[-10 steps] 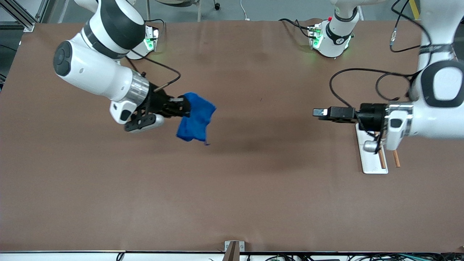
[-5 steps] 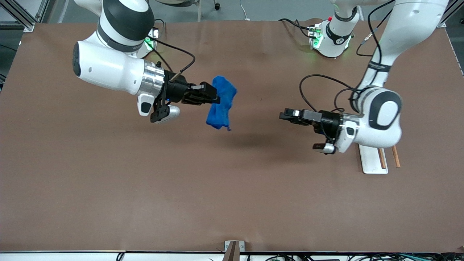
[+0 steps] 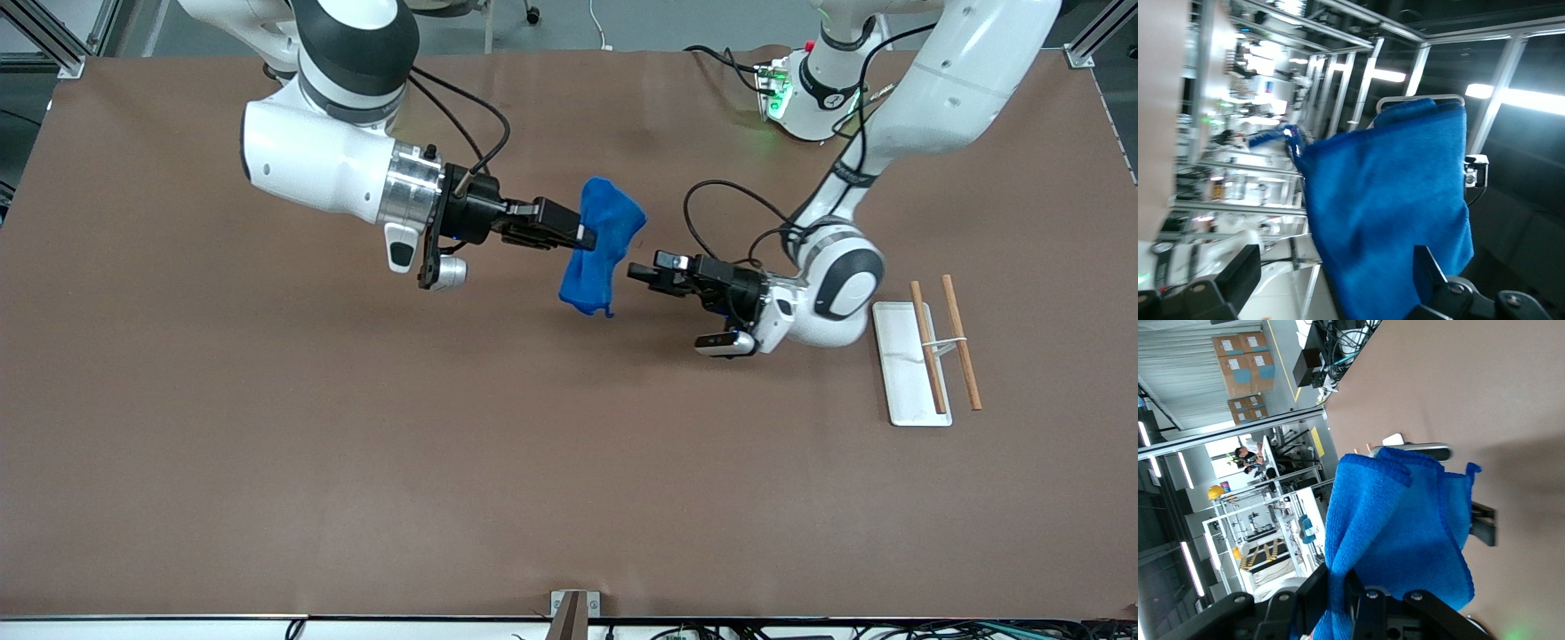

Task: Right arm passes towel to left arm to hang
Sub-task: 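Bring the towel toward the left gripper and grasp it with the left gripper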

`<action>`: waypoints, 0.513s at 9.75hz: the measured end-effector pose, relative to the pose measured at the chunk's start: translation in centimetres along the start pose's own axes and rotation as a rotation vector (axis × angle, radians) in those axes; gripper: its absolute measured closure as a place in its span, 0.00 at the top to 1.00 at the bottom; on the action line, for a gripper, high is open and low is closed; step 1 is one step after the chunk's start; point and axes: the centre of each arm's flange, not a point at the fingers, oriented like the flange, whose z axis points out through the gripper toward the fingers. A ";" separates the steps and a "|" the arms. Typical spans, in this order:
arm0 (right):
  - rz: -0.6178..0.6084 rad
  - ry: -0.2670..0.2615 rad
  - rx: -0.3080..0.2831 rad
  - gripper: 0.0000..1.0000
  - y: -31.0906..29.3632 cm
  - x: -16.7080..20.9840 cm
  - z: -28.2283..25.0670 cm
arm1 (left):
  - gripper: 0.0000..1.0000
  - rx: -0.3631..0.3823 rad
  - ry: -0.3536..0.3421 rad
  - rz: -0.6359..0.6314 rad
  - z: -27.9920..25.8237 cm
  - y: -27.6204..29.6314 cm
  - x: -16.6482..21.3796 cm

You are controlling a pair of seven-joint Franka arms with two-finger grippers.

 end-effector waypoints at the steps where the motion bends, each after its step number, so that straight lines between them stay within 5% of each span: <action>1: 0.004 -0.002 0.009 0.13 0.0 -0.1 0.1 | 1.00 -0.061 0.003 -0.005 0.9 -1.4 -0.2; 5: -0.002 0.000 0.012 0.13 0.0 0.0 0.0 | 0.97 -0.146 -0.019 -0.066 0.6 -0.1 -0.1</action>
